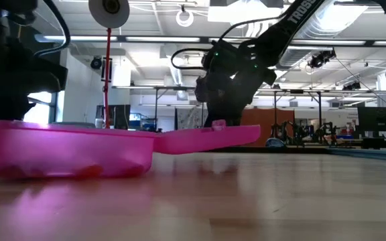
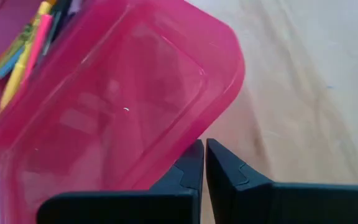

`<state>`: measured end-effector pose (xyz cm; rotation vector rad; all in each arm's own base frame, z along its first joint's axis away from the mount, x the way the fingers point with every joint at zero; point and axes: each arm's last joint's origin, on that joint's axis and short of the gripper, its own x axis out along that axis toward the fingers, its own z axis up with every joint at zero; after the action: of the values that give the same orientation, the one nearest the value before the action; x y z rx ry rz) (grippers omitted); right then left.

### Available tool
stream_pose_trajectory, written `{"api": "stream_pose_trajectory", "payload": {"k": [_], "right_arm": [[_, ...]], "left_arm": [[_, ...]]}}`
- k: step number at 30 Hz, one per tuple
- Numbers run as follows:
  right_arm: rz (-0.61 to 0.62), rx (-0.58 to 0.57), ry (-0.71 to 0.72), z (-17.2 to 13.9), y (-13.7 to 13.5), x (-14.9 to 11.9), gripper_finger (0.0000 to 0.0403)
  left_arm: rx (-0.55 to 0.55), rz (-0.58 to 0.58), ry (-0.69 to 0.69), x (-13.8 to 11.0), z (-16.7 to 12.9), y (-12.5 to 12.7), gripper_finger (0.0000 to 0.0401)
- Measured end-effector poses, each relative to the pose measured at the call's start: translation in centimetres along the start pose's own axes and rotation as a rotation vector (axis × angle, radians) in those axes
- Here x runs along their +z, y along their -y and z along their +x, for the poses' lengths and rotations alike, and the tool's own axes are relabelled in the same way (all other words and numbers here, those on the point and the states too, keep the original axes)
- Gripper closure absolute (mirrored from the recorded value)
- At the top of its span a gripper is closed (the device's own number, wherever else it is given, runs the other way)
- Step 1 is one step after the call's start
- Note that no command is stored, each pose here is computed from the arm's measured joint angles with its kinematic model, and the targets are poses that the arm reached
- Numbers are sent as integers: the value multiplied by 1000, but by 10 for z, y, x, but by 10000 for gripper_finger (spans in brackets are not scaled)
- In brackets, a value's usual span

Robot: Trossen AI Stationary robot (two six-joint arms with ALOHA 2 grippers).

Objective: Pick & place school supplies into a supply box
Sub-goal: Close the red supply box

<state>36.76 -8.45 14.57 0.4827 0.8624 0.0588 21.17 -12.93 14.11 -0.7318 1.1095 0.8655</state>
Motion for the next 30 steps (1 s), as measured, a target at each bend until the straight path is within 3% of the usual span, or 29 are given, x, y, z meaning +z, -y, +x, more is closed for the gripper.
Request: {"api": "stream_pose_trajectory", "payload": {"k": [10,18,24,30], "right_arm": [[-89,150,53,-23,-42,10,403],[-161,218,153,-29,-86,15,403],[-204,140,182,-20,-108,7,403],[-224,131,240,-17,-123,6,403]], "left_arm": [[-34,-27,37,4,1,4,364],[-137,-35,148,7,0,14,389],[-190,-30,176,8,-1,19,364],[-186,-28,178,8,-1,19,391]]}}
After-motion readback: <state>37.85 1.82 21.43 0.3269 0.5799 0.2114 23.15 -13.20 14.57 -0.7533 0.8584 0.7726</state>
